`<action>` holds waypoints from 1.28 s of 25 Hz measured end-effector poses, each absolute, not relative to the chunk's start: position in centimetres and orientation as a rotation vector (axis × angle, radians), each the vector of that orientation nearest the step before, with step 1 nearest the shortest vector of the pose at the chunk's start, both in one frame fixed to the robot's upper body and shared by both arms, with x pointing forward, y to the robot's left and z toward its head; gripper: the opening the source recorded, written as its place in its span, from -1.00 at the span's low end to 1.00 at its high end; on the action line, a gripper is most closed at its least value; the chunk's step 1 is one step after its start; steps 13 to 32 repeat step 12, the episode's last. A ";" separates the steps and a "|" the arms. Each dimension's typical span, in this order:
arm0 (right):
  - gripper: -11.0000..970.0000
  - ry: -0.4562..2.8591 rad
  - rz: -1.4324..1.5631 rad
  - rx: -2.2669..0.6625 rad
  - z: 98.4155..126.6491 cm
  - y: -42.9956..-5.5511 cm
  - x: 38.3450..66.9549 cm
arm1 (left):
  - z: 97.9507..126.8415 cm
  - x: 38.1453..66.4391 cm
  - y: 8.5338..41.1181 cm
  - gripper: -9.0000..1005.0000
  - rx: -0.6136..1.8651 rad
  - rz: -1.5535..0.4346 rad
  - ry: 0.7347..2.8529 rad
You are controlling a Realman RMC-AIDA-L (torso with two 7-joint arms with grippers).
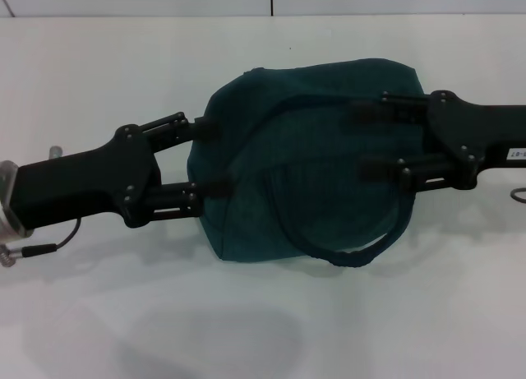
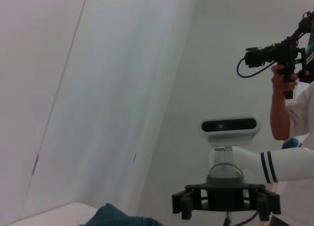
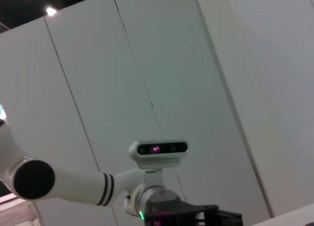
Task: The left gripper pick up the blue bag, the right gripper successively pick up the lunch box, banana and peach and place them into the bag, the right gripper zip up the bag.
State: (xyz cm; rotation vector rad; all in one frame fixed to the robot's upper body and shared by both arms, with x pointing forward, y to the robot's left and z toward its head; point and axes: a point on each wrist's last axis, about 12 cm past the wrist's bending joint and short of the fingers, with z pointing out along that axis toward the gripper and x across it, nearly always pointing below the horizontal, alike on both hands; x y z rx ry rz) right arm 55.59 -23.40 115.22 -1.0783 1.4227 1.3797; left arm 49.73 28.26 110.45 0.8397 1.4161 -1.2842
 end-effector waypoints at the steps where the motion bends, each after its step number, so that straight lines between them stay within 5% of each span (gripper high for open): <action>1: 0.80 1.424 1.373 -1.079 115.2 -23.3 55.6 | 110.5 49.7 28.3 0.73 0.840 -1.280 1.412; 32: 0.80 1.426 1.359 -1.077 115.1 -23.2 55.7 | 110.4 49.6 28.2 0.73 0.835 -1.266 1.396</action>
